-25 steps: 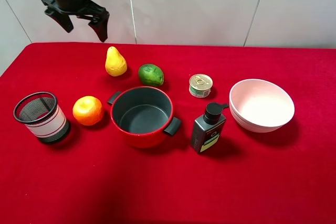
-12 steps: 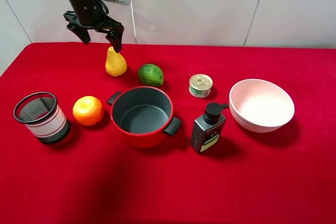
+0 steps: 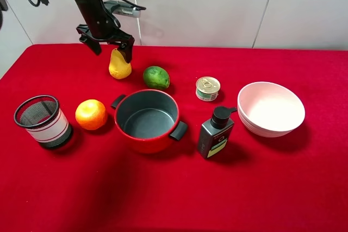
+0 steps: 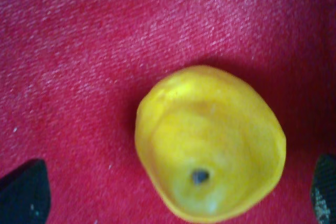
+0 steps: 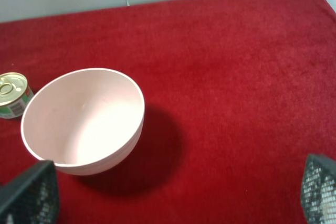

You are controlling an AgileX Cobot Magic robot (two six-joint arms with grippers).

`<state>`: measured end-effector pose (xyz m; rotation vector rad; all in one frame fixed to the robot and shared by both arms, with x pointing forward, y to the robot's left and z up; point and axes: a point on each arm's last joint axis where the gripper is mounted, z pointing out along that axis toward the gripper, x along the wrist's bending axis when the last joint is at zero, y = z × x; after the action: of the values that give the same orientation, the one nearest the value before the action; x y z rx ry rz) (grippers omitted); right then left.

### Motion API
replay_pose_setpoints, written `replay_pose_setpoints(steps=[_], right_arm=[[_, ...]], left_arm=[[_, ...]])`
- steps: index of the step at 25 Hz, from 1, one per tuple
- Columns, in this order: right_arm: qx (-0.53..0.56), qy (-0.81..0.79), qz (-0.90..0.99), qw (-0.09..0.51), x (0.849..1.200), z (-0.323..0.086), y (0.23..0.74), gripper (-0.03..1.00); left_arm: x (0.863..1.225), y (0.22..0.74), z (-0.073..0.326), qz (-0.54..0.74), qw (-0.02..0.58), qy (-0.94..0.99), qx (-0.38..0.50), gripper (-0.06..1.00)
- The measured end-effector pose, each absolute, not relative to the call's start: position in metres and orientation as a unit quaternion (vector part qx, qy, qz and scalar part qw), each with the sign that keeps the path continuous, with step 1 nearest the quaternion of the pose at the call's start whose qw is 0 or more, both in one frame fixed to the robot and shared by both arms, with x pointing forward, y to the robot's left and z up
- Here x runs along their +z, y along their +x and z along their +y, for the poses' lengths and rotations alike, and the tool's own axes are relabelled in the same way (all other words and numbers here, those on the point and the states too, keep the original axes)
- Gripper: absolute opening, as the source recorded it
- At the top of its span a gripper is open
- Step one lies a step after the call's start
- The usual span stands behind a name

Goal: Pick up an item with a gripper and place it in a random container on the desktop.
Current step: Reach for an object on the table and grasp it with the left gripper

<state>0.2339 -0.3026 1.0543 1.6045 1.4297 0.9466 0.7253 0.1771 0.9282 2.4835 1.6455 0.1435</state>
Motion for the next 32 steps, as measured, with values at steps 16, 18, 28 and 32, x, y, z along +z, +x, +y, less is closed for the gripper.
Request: replay_pose_setpoints(steps=[16, 18, 28, 32], right_arm=[[0.372, 0.630, 0.561, 0.387, 1.054, -0.303, 0.234, 0.69], [0.372, 0.630, 0.561, 0.387, 1.054, -0.303, 0.234, 0.69], [0.372, 0.630, 0.561, 0.387, 1.054, -0.303, 0.234, 0.69], [0.372, 0.630, 0.561, 0.387, 1.054, -0.303, 0.234, 0.69]], left_arm=[[0.889, 0.729, 0.174, 0.556, 0.069, 0.828, 0.019, 0.99], [0.888, 0.729, 0.173, 0.557, 0.070, 0.828, 0.019, 0.99], [0.888, 0.730, 0.172, 0.559, 0.081, 0.825, 0.018, 0.79], [0.888, 0.730, 0.171, 0.560, 0.082, 0.824, 0.017, 0.71]])
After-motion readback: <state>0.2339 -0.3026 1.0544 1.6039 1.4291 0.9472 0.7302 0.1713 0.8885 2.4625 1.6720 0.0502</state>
